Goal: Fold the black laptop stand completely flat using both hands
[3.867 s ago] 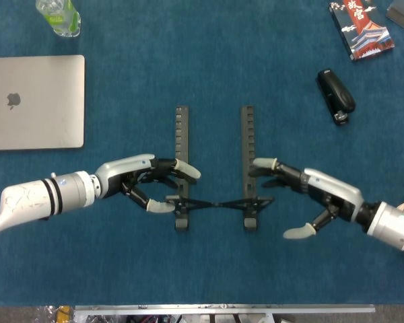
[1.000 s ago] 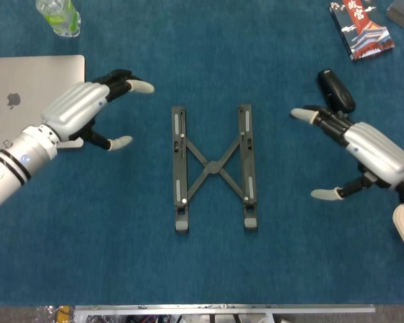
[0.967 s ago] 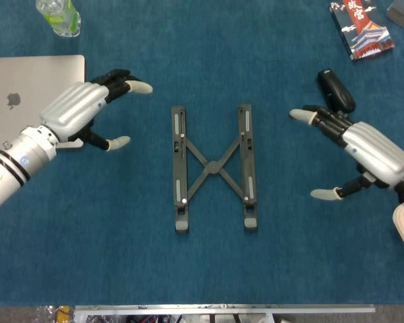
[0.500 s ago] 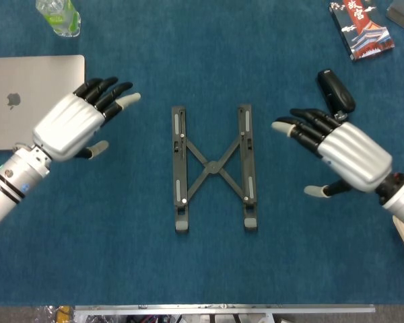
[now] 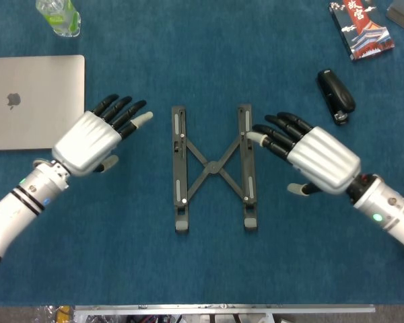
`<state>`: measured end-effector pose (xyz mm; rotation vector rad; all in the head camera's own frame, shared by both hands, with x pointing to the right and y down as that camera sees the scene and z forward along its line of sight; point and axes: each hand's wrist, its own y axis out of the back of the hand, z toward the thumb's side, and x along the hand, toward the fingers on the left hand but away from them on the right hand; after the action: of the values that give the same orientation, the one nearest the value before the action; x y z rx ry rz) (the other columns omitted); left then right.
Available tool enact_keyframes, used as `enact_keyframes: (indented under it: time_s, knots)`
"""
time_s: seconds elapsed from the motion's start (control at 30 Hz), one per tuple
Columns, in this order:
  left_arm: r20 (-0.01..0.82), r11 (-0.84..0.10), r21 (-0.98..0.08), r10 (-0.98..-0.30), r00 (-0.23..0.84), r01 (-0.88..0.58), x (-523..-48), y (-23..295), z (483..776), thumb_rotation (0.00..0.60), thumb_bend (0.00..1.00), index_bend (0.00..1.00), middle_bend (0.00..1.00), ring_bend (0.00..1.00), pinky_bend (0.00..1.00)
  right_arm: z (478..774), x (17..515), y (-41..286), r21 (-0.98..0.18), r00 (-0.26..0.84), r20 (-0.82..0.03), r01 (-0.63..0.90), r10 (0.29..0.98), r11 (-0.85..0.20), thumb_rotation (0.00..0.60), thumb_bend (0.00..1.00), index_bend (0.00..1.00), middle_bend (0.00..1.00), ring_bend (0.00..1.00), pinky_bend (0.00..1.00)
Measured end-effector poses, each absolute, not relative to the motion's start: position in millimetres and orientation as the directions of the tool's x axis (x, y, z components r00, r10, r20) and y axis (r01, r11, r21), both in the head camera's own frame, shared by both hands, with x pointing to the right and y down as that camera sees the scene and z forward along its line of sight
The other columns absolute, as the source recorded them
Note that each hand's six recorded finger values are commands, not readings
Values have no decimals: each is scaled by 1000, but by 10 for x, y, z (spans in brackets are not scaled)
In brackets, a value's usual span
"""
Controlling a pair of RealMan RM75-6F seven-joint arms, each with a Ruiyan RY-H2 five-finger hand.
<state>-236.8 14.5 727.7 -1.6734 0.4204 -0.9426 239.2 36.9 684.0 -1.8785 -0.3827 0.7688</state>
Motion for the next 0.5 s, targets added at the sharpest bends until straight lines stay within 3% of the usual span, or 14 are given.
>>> enact_keyframes:
  time_s: [0.5]
  knots:
    - [418, -378, -903, -670, 613, 203, -2039, 74, 7475, 600, 248, 0, 0, 0, 83, 7139, 2260, 401, -929, 776, -342, -192, 531, -317, 600, 0, 0, 103, 0, 95]
